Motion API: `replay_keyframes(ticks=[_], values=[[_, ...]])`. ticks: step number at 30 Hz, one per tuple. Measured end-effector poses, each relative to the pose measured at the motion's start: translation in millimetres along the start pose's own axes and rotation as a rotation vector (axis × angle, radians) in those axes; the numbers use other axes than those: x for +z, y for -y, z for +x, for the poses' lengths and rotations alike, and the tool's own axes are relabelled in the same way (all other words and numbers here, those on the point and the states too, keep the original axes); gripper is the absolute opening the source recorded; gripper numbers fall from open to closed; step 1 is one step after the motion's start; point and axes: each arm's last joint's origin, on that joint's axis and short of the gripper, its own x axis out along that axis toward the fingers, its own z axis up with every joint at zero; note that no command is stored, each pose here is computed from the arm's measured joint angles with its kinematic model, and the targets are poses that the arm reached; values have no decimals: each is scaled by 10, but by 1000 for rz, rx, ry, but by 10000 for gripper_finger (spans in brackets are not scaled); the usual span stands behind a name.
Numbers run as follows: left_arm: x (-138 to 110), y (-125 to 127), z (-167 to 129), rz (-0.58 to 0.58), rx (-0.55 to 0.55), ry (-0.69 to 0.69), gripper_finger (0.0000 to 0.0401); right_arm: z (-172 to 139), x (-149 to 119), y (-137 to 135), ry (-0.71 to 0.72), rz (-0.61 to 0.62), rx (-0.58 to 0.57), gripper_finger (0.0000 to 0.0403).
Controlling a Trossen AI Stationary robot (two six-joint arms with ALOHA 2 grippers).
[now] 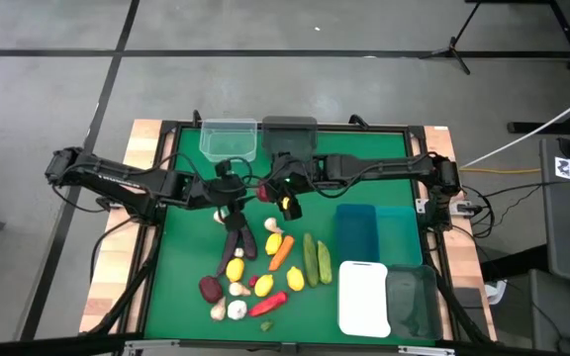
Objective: Sort produce into baskets
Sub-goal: Put the red apple into the bottom black bin
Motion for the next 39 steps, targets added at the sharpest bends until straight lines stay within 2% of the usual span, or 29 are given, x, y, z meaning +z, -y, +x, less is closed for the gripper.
replay_keyframes(ticks=[5, 8, 13, 21, 26, 31, 35, 39], values=[[-85, 17, -10, 37, -46, -83, 208, -1, -53, -14, -57, -6, 11, 298], [-132, 8, -14, 11, -38, -131, 229, -31, -155, -53, -169, -18, 40, 303], [-168, 1, -20, -41, -26, -166, 235, -157, -341, -129, -367, 73, 137, 304], [-168, 0, -20, -35, -25, -166, 231, -369, -588, -269, -680, 269, 343, 306], [-185, -3, -23, -26, -22, -182, 232, -733, -568, -226, -651, 371, 340, 307], [-182, -3, -23, -29, -23, -179, 232, -1381, -515, -288, -530, 506, 313, 307], [-178, -2, -22, -31, -24, -175, 232, -1868, -567, -543, -466, 649, 212, 307], [-153, 3, -18, -43, -28, -151, 232, -2176, -698, -944, -455, 824, 140, 307]])
